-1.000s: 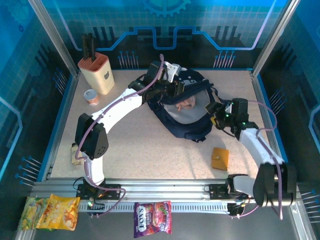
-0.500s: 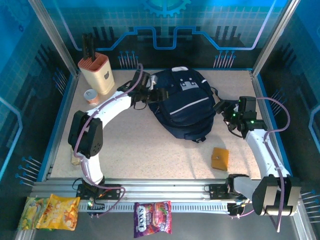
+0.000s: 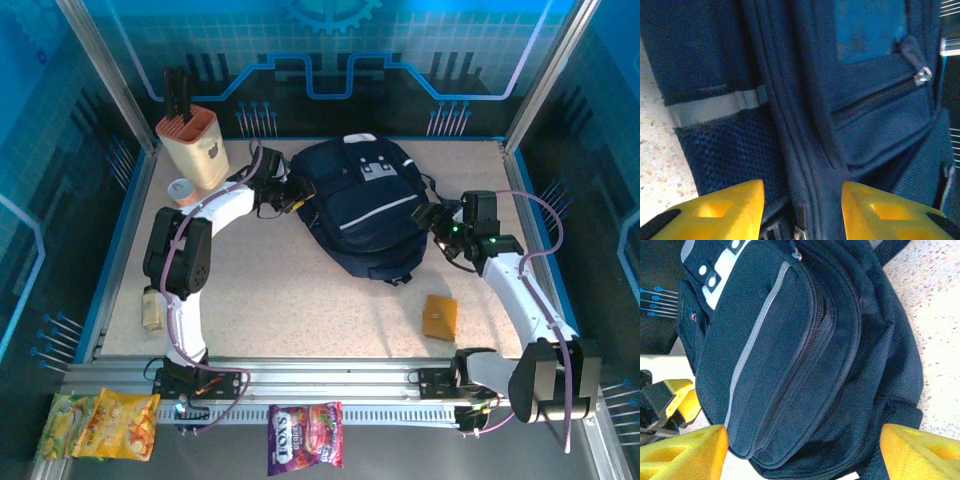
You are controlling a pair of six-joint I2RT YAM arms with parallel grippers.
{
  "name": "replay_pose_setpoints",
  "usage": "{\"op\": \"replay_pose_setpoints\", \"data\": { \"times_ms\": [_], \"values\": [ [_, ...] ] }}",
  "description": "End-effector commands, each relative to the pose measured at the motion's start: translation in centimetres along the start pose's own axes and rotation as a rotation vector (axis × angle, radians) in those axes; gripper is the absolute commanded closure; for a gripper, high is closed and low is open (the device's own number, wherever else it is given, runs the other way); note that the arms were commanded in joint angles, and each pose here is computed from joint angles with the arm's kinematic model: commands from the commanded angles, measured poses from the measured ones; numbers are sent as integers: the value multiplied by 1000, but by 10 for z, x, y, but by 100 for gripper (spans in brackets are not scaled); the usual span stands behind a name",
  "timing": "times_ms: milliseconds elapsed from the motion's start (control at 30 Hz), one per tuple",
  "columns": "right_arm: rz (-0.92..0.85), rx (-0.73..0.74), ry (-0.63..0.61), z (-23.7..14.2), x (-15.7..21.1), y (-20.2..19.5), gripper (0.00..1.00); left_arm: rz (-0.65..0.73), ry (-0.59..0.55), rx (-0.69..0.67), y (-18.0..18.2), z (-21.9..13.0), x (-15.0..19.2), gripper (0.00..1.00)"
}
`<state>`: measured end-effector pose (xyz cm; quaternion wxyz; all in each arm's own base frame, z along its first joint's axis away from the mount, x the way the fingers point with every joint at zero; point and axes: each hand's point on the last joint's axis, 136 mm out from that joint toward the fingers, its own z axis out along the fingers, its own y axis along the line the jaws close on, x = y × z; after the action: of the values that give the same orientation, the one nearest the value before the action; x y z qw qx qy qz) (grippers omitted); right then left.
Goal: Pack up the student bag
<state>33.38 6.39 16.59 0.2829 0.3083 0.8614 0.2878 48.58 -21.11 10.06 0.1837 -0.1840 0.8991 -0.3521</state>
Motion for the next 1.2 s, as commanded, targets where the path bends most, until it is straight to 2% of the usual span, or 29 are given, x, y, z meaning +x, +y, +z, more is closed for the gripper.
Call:
{"op": "replay_pose_setpoints", "data": {
  "times_ms": [0,167,300,500,667,867,1033,1167],
  "values": [
    [-15,-53,21,4,3,17,20,-26,20,73,-17,6,-5,57],
    [-27,-88,76,17,15,25,23,-45,46,117,-21,16,-5,68],
    [-10,-172,159,36,32,33,28,-51,60,146,-25,19,-4,69],
    [-13,-166,211,54,44,31,30,-67,80,164,-26,26,-3,69],
    [-40,-135,207,68,38,29,31,-71,77,165,-25,25,-2,84],
    [-150,-119,196,91,15,46,35,-61,16,189,-34,-1,-4,100],
    [-261,-123,207,114,-4,70,35,-134,-69,193,-33,-37,7,100],
    [-331,-76,202,132,-22,77,35,-156,-88,200,-31,-48,22,100]
  ]
}}
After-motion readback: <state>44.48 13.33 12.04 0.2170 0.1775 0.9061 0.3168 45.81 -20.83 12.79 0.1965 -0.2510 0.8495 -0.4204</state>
